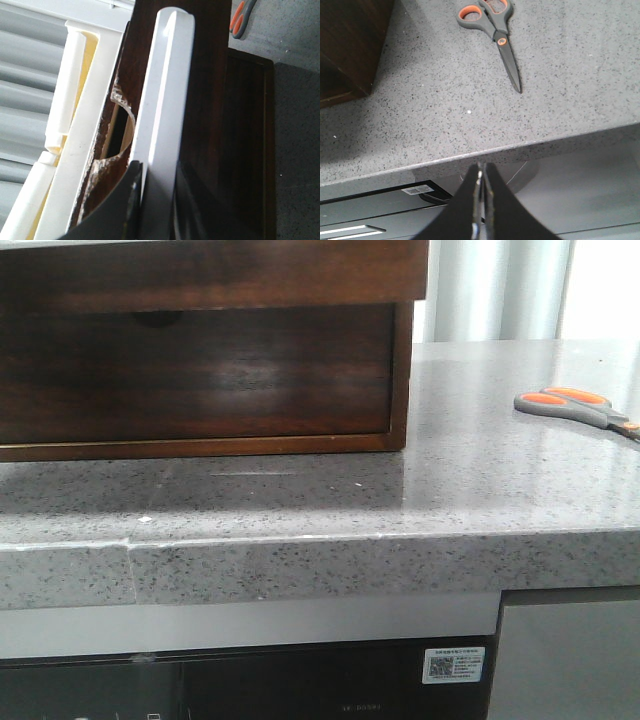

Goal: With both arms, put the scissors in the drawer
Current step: 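Pull the drawer out toward the robot with the left gripper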

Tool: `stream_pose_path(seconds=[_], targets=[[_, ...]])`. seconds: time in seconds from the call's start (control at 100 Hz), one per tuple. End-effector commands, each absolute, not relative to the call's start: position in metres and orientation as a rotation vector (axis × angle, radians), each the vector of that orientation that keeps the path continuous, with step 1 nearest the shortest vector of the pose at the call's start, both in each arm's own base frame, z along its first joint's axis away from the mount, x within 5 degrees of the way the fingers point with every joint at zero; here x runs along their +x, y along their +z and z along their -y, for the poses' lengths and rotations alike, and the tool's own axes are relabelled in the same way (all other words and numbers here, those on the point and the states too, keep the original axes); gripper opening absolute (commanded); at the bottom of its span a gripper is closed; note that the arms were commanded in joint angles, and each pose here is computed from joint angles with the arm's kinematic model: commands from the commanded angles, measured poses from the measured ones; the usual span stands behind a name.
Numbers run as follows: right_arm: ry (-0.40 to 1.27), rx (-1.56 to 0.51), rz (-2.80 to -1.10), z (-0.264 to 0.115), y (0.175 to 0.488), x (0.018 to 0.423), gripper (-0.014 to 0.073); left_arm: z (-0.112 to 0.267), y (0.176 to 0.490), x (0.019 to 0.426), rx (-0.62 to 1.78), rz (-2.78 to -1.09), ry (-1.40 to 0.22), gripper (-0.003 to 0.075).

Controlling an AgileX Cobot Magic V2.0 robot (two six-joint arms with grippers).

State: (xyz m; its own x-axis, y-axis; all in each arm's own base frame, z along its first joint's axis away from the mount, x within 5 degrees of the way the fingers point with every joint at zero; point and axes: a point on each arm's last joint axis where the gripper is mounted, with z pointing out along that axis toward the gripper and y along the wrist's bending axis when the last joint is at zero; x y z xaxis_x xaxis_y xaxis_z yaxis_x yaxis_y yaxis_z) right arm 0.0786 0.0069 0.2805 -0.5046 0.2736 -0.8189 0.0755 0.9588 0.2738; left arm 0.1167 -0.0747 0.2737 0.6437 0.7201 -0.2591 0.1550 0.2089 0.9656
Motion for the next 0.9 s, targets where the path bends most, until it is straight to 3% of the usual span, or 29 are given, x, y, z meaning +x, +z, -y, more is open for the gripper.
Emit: stream_pose_path(seconds=[0.0, 0.25, 0.59, 0.89], targets=[[0.25, 0.242, -2.023, -0.0064, 0.2945, 0.083, -0.0116, 0.0733, 0.2923, 0.1162, 1.179, -0.838, 0.395, 0.0004], [0.25, 0.242, -2.023, -0.0064, 0.2945, 0.083, -0.0116, 0.0733, 0.2921, 0.1164, 1.18, -0.839, 0.395, 0.003], [0.25, 0.242, -2.023, -0.0064, 0.2945, 0.083, -0.0116, 0.0749, 0.2946, 0.1144, 1.146, -0.833, 0.336, 0.0319], [0.25, 0.242, -2.023, -0.0064, 0.2945, 0.083, -0.0116, 0.0767, 0.2936, 0.113, 1.146, -0.847, 0.281, 0.033]])
